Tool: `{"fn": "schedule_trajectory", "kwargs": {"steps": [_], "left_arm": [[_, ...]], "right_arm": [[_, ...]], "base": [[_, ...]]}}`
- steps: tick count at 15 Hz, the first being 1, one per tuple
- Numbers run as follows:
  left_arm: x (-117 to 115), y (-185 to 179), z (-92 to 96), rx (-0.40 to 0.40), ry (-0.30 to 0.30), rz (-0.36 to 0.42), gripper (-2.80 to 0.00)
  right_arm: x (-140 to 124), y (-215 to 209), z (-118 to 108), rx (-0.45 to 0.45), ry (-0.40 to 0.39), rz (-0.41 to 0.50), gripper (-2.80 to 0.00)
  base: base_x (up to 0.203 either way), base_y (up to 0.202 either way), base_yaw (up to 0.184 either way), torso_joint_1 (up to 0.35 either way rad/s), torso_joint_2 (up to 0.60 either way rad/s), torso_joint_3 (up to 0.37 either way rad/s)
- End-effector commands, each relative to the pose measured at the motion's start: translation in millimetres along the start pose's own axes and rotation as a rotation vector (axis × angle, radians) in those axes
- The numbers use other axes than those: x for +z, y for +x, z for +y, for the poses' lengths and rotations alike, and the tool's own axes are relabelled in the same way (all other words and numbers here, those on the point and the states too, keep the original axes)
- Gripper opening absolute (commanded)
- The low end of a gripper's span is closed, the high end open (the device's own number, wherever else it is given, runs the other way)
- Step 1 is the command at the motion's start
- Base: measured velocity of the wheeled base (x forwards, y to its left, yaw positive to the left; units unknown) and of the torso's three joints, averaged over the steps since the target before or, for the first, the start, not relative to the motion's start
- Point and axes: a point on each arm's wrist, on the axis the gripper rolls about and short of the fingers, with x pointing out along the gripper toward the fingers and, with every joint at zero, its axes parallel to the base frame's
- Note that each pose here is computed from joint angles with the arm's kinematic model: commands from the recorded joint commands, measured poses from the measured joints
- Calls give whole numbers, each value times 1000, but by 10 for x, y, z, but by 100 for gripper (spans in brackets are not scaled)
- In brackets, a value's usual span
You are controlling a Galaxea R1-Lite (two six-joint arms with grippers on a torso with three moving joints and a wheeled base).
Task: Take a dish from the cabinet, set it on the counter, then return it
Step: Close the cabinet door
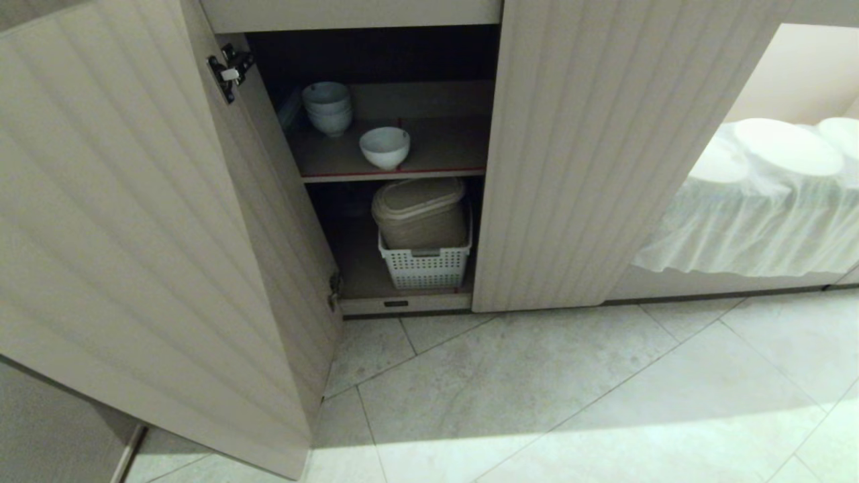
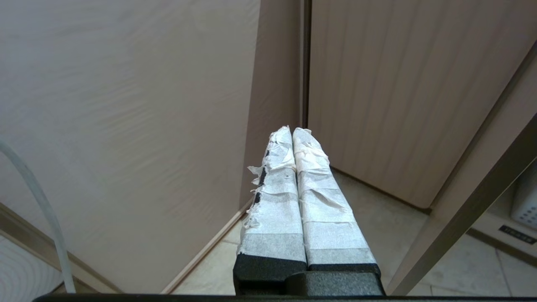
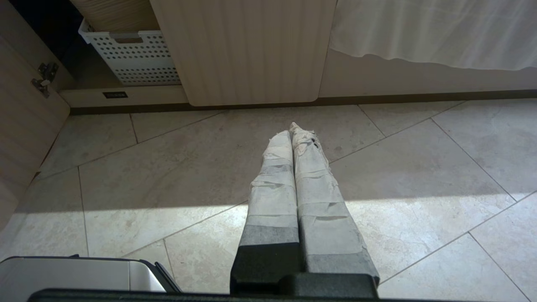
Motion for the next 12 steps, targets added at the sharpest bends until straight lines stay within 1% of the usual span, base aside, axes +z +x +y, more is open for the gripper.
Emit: {"fn": "schedule_trajectory", "kwargs": {"steps": [1,5,8,9,10,11,12], "left_arm": [[-3,23,-18,5,20,22,-280],[9,54,-50,-21,38,49,-280],[0,58,-54,-22,40,54,-280],[1,70,-65,-19,29,65,-280],[-2,75,-72,-19,-6,72,-280],[-3,76,-75,-24,-28,75,-280],[1,76,-76,-29,-37,74,-280]], "right_arm": [[0,0,0,0,0,0,-280],[0,0,0,0,0,0,-280],[0,0,0,0,1,0,-280],[0,0,0,0,1,0,-280],[0,0,0,0,1,0,-280],[0,0,0,0,1,0,-280],[0,0,0,0,1,0,-280]], "base": [[0,0,0,0,0,0],[0,0,0,0,0,0],[0,0,0,0,0,0],[0,0,0,0,0,0],[0,0,0,0,0,0],[0,0,0,0,0,0],[0,0,0,0,0,0]]}}
